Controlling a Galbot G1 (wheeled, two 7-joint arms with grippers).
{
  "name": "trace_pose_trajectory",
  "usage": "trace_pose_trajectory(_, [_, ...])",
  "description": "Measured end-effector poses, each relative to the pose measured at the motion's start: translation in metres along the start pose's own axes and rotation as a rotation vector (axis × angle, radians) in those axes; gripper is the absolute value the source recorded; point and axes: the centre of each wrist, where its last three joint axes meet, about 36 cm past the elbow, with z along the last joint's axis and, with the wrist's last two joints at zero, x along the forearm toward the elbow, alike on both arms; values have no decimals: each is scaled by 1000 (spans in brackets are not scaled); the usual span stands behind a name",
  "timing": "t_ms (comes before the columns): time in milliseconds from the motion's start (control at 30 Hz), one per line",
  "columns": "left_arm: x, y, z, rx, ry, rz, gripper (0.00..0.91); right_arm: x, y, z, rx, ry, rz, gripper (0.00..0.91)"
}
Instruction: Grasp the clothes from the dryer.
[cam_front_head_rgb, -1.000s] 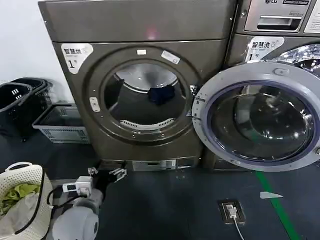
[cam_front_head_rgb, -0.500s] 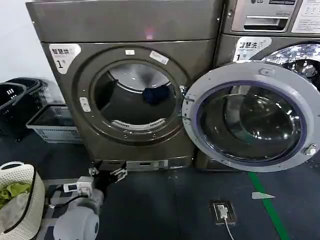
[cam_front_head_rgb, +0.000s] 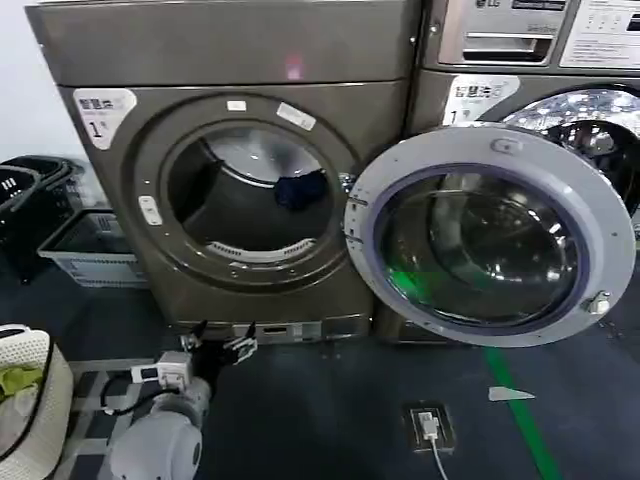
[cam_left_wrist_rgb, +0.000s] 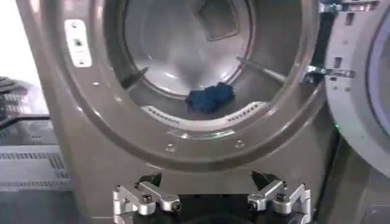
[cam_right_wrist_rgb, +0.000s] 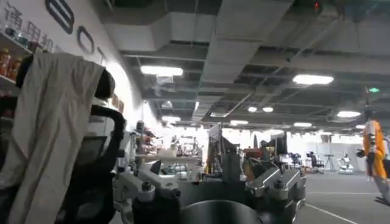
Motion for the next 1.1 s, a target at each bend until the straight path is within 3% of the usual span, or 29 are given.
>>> trace_pose_trajectory(1100, [-6, 0, 0, 0, 4, 0, 907, 0, -4, 4, -43, -40, 27, 907])
